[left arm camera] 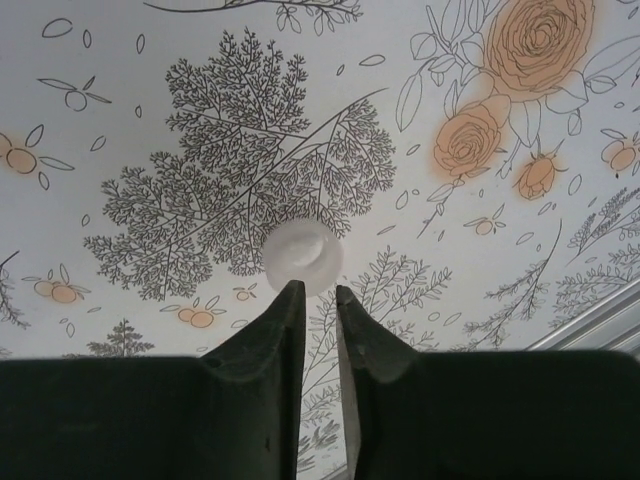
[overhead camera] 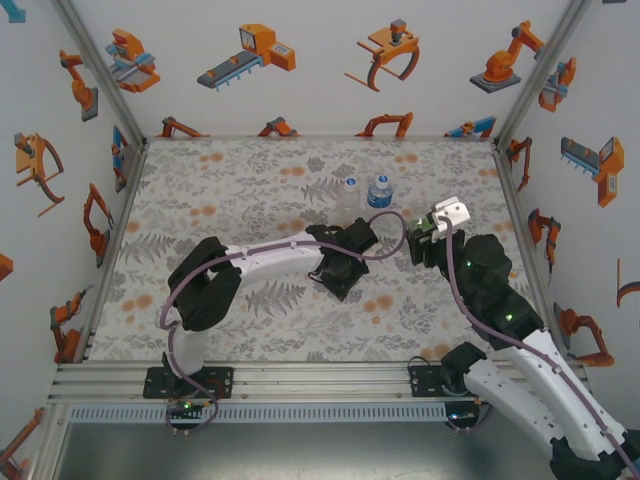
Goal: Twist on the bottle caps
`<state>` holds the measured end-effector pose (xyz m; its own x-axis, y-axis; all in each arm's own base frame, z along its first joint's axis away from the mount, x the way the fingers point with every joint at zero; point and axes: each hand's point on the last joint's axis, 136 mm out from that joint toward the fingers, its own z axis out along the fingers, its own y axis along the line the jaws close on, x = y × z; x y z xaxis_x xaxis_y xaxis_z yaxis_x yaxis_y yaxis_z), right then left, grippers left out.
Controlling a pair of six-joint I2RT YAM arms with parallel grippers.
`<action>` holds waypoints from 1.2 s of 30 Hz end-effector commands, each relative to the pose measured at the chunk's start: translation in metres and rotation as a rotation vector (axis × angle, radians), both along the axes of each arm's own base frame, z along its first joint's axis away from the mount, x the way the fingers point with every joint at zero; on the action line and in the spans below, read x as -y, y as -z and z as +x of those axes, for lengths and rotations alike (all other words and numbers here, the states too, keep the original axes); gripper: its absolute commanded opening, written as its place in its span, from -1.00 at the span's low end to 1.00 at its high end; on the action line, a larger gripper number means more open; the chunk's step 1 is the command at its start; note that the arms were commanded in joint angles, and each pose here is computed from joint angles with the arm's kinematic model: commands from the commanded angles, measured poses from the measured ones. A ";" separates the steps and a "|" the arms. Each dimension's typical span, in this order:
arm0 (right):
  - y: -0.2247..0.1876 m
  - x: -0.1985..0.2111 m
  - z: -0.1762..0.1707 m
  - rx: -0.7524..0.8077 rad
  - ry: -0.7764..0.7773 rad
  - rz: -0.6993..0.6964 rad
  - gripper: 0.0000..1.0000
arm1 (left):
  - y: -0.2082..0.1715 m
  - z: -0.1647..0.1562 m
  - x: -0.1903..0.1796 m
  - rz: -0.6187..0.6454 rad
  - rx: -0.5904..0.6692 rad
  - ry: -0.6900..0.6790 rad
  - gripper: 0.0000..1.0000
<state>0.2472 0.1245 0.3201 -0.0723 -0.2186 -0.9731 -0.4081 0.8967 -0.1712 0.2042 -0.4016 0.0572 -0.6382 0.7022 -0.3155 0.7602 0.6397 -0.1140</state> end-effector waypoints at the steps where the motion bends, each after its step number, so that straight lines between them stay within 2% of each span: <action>1: -0.013 0.001 -0.003 0.012 0.001 0.046 -0.75 | 0.011 -0.005 0.002 -0.010 -0.034 -0.007 -0.40; 8: -0.022 -0.007 -0.007 -0.003 -0.048 0.076 -0.76 | -0.007 0.005 -0.007 -0.042 0.011 -0.019 -0.33; 14: -0.028 -0.031 -0.013 -0.030 -0.177 0.124 -0.78 | -0.072 0.023 -0.025 -0.201 0.147 -0.044 -0.05; 20: -0.045 -0.070 -0.027 -0.037 -0.410 0.213 -0.79 | -0.162 0.019 -0.039 -0.512 0.284 0.020 0.24; 24: -0.064 -0.093 -0.037 -0.040 -0.561 0.303 -0.82 | -0.222 0.005 -0.060 -0.746 0.407 0.071 0.55; 28: -0.085 -0.107 -0.049 -0.018 -0.693 0.412 -0.86 | -0.269 -0.020 -0.082 -0.938 0.510 0.146 0.96; 33: -0.121 -0.119 -0.065 0.042 -0.864 0.568 -0.89 | -0.310 -0.056 -0.094 -1.149 0.550 0.279 0.94; 36: -0.141 -0.122 -0.075 0.081 -0.962 0.669 -0.91 | -0.327 -0.064 -0.099 -1.246 0.573 0.287 0.94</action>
